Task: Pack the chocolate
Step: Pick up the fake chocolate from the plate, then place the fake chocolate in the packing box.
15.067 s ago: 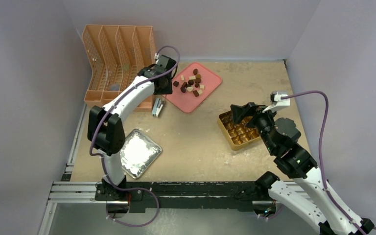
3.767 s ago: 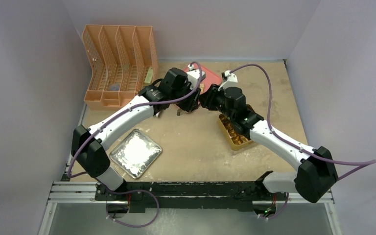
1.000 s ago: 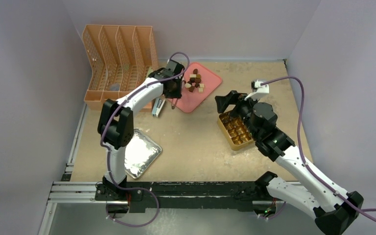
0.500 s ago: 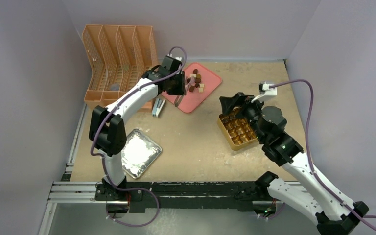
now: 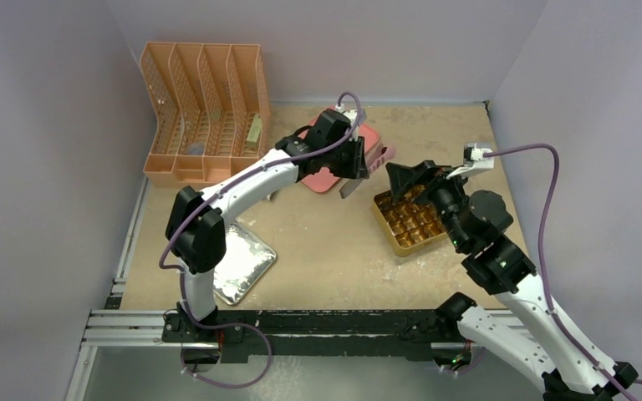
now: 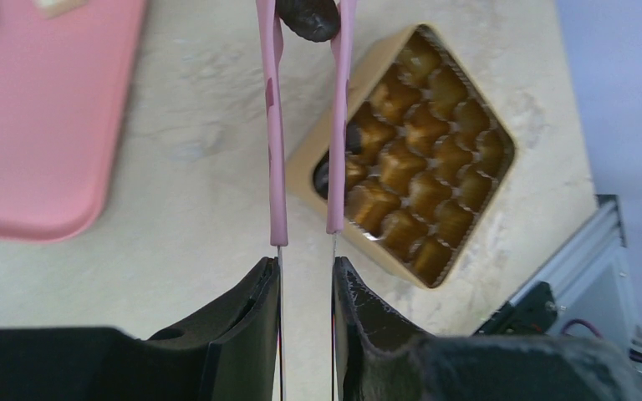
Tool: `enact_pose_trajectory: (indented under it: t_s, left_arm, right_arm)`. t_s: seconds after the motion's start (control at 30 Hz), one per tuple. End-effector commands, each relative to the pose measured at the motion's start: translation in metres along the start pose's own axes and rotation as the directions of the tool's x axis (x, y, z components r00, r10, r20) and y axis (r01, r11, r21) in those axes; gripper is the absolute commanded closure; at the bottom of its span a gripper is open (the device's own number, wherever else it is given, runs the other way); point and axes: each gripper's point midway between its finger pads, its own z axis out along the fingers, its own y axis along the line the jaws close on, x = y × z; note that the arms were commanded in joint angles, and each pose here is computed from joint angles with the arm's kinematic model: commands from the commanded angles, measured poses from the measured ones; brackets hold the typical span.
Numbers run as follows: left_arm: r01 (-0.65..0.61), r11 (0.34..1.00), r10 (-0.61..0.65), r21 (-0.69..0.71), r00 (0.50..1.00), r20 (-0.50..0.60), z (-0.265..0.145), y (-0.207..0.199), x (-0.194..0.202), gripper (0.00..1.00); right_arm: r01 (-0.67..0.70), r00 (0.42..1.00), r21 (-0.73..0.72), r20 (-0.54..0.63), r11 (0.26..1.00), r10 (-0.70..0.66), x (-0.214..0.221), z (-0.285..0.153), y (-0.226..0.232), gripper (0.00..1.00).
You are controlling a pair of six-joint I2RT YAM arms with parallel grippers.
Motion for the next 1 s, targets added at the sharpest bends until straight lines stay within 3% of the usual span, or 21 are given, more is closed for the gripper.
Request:
enact_pose_trajectory:
  t_s: [0.0,0.47,0.97]
  left_arm:
    - [0.009,0.985,-0.027,0.17,0.995,0.101,0.003,-0.049,-0.03,0.75]
    - [0.032,0.955,-0.045,0.296,0.998,0.036,0.042,-0.093,0.0,0.75]
    - [0.051,0.951,-0.036,0.305,0.998,-0.055,0.073,-0.099,0.035,0.72]
  right_arm:
    - [-0.013,0.997,-0.016,0.08,1.0,0.014,-0.031,-0.009,0.007,0.01]
    - [-0.02,0.996,-0.024,0.088,1.0,0.022,-0.033,-0.015,0.006,0.01]
    - [-0.022,0.996,-0.026,0.089,0.999,0.024,-0.032,-0.017,0.005,0.01]
